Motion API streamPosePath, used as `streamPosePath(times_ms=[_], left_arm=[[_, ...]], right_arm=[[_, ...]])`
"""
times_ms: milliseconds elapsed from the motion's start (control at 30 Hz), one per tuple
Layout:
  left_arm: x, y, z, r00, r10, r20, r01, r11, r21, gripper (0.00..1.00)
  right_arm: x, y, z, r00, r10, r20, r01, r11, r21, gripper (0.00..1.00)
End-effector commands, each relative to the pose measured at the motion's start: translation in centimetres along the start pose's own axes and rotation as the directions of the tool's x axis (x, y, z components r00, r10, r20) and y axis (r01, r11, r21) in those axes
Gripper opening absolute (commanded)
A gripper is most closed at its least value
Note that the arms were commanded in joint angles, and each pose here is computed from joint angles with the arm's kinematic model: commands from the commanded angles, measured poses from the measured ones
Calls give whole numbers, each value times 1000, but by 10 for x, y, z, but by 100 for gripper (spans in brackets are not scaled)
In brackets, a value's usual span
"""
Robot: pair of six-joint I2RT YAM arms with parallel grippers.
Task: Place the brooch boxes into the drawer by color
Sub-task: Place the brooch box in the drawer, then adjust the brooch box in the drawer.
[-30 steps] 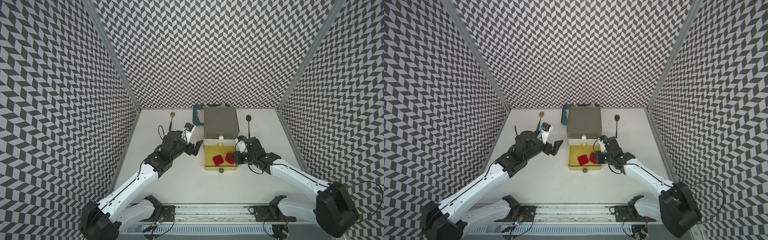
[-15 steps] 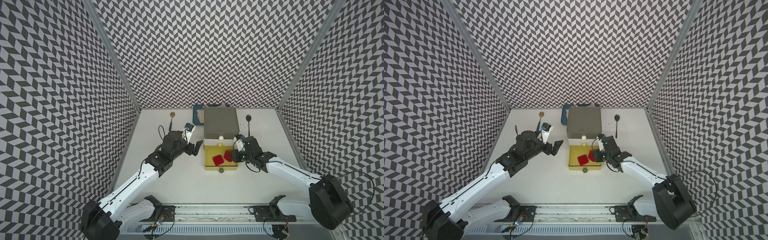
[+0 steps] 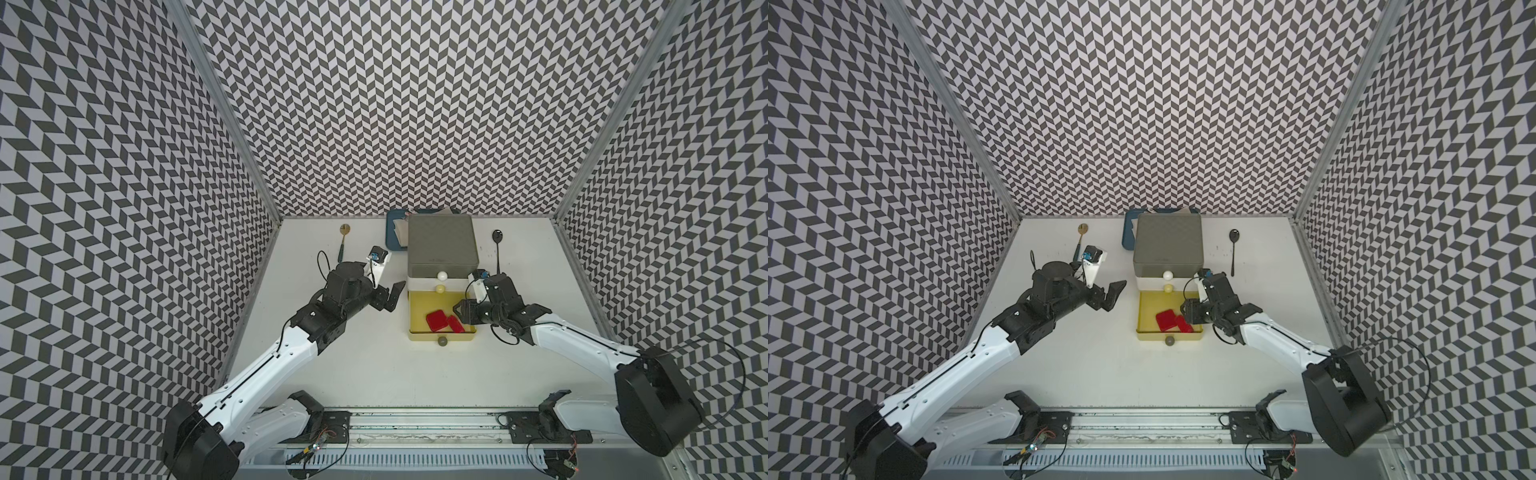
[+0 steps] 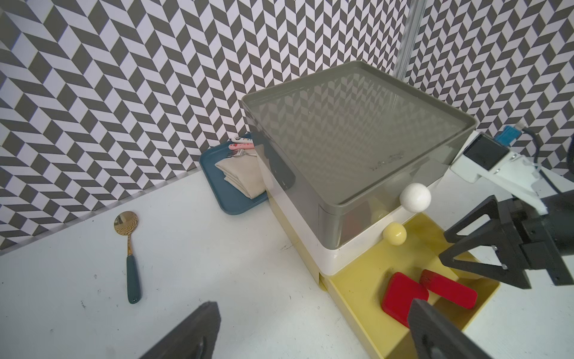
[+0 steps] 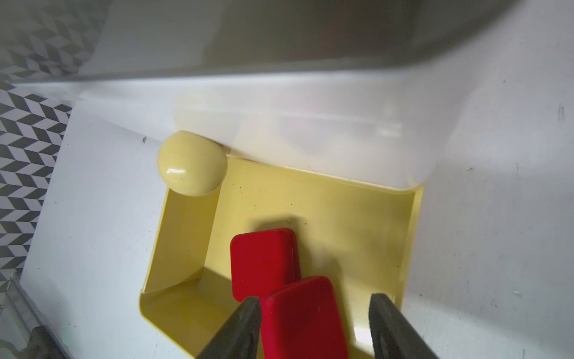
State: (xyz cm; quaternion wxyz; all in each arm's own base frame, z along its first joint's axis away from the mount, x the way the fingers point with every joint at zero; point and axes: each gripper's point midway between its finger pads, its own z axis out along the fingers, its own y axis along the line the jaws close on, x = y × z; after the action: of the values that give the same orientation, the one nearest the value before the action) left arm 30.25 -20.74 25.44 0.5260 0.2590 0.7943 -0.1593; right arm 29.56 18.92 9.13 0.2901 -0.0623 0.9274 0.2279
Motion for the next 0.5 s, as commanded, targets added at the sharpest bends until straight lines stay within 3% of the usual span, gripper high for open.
streamPosePath(times_ms=[0, 233, 300, 467], left_arm=[[4, 1, 1, 1000, -1, -8, 1, 1000, -2, 100], [3, 0, 2, 1000, -4, -5, 4, 1000, 4, 100], [3, 1, 3, 1000, -6, -6, 6, 1000, 3, 100], [3, 0, 3, 1000, -8, -8, 8, 1000, 6, 100]], right_arm=[[-19, 1, -12, 997, -22, 72, 20, 1000, 22, 60], [-9, 14, -36, 998, -46, 49, 48, 998, -38, 50], [-2, 21, -39, 998, -48, 36, 51, 996, -76, 40], [8, 32, -43, 999, -46, 17, 47, 992, -121, 0]])
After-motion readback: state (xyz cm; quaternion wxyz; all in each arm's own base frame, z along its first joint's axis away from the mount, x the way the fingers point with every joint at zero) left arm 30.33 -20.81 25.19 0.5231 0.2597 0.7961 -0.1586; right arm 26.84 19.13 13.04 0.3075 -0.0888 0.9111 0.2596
